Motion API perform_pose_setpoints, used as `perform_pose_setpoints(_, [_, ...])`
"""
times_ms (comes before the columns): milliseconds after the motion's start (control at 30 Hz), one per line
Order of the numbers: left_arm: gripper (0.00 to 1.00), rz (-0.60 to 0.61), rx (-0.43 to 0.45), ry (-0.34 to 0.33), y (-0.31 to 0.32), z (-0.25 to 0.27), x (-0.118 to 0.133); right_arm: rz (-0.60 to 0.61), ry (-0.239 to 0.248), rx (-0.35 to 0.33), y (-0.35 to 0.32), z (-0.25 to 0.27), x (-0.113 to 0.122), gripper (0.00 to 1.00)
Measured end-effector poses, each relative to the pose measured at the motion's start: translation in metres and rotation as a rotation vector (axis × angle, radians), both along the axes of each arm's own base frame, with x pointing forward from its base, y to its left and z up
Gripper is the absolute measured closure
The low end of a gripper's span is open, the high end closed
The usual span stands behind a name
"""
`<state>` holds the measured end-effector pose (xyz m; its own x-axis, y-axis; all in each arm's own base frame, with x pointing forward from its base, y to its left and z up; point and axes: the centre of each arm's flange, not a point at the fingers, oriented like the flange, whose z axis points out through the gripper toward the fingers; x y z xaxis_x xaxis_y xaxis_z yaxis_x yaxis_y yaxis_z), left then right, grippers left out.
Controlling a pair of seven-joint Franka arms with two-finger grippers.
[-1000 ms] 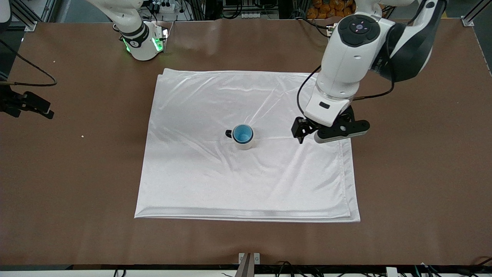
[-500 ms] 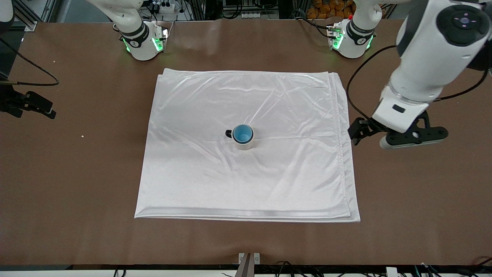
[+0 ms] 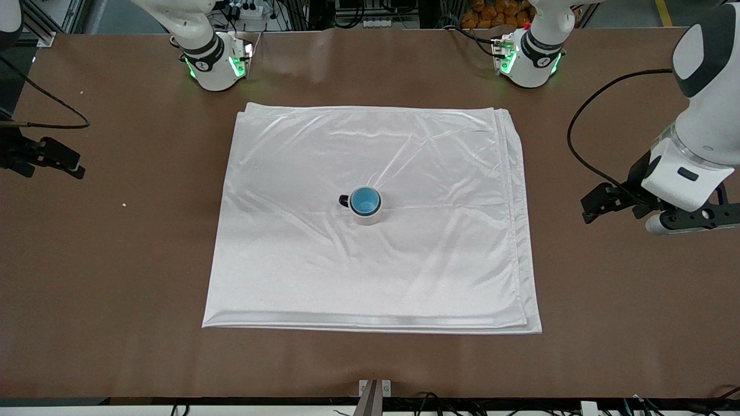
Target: Place blue cup into white mug on cloth
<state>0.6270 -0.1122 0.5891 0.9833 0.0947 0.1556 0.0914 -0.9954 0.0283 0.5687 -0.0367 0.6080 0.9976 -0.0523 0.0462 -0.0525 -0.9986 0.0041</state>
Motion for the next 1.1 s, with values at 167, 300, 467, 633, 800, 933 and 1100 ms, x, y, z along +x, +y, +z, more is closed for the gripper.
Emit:
perform_pose_setpoints(167, [0.0, 0.001, 0.006, -0.001, 0.0, 0.011, -0.007, 0.008, 0.0, 0.0, 0.005, 0.0, 0.0, 0.0])
perform_pose_setpoints(300, [0.0, 0.008, 0.011, -0.007, 0.005, 0.017, -0.01, 0.01, 0.0, -0.001, 0.007, 0.0, 0.0, 0.0])
perform_pose_setpoints(467, [0.0, 0.022, 0.02, -0.013, 0.026, 0.024, -0.011, 0.003, -0.001, -0.003, 0.003, 0.001, 0.0, 0.0])
perform_pose_setpoints(633, [0.0, 0.025, -0.003, -0.003, 0.044, 0.026, -0.011, -0.002, -0.003, -0.003, 0.0, 0.002, -0.003, 0.0])
perform_pose_setpoints(800, [0.0, 0.033, -0.006, 0.041, 0.054, 0.025, -0.017, -0.009, -0.021, -0.004, -0.003, -0.003, -0.013, 0.0])
perform_pose_setpoints(933, [0.0, 0.002, 0.001, 0.064, 0.055, 0.022, -0.021, -0.022, -0.021, -0.004, -0.01, -0.005, -0.024, 0.0])
perform_pose_setpoints(1100, [0.0, -0.077, 0.016, 0.077, 0.06, 0.017, -0.023, -0.037, -0.021, -0.004, -0.018, -0.006, -0.029, 0.0])
